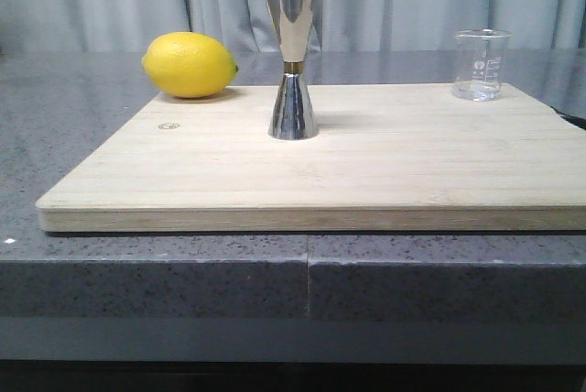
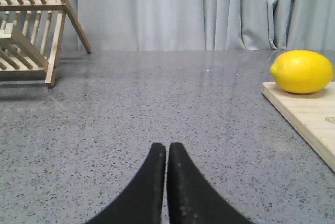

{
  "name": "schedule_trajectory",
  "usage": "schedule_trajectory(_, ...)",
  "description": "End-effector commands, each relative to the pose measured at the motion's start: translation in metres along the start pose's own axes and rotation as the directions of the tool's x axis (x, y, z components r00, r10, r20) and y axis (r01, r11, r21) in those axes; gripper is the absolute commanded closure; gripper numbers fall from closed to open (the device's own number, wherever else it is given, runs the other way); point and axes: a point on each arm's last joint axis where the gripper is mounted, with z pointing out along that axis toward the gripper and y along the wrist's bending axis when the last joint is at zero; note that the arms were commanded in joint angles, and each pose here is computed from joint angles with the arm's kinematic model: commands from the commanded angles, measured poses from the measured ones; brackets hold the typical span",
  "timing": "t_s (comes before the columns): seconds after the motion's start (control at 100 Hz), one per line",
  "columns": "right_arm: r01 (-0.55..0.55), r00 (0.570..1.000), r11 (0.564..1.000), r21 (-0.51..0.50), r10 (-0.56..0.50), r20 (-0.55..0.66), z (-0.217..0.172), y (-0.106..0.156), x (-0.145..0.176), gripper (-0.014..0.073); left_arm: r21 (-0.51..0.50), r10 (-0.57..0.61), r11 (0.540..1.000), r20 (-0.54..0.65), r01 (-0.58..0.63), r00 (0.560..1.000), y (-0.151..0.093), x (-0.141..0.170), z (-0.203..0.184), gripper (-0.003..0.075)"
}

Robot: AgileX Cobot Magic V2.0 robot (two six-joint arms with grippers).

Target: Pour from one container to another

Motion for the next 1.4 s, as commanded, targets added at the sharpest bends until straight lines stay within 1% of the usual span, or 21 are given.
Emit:
schedule_trajectory(0.0,-0.031,0.991,0.999,-0.020,0.034,0.127,-0.004,0.002,-0.001,0.0664,0.006,0.000,1.000,0.075,0.000,0.997,-0.001,-0.001,-0.001,0.0741)
schedule_trajectory(0.07,-0.062,0.986,0.998,-0.022,0.064,0.152,-0.008,0.002,0.008,0.0664,0.006,0.000,1.000,0.075,0.000,0.997,-0.001,-0.001,-0.001,0.0741)
schedule_trajectory(0.11,-0.087,0.989,0.996,-0.010,0.088,0.122,-0.010,0.001,0.011,0.0664,0.006,0.000,1.000,0.075,0.000,0.997,-0.001,-0.001,-0.001,0.0741)
schedule_trajectory(0.13,-0.095,0.987,0.995,-0.009,0.096,0.127,-0.011,0.001,0.010,0.0664,0.006,0.000,1.000,0.075,0.000,0.997,-0.001,-0.001,-0.001,0.0741)
schedule_trajectory(0.33,-0.092,0.980,0.996,-0.002,0.091,0.174,-0.018,0.000,0.010,0.0664,0.006,0.000,1.000,0.075,0.000,0.997,-0.001,-0.001,-0.001,0.0741)
schedule_trajectory(0.54,-0.093,0.985,0.996,0.004,0.091,0.144,-0.018,0.000,0.012,0.0664,0.006,0.000,1.000,0.075,0.000,0.997,-0.001,-0.001,-0.001,0.0741)
schedule_trajectory(1.39,-0.093,0.985,0.996,0.004,0.091,0.144,-0.018,0.000,0.012,0.0664,0.006,0.000,1.000,0.075,0.000,0.997,-0.001,-0.001,-0.001,0.0741)
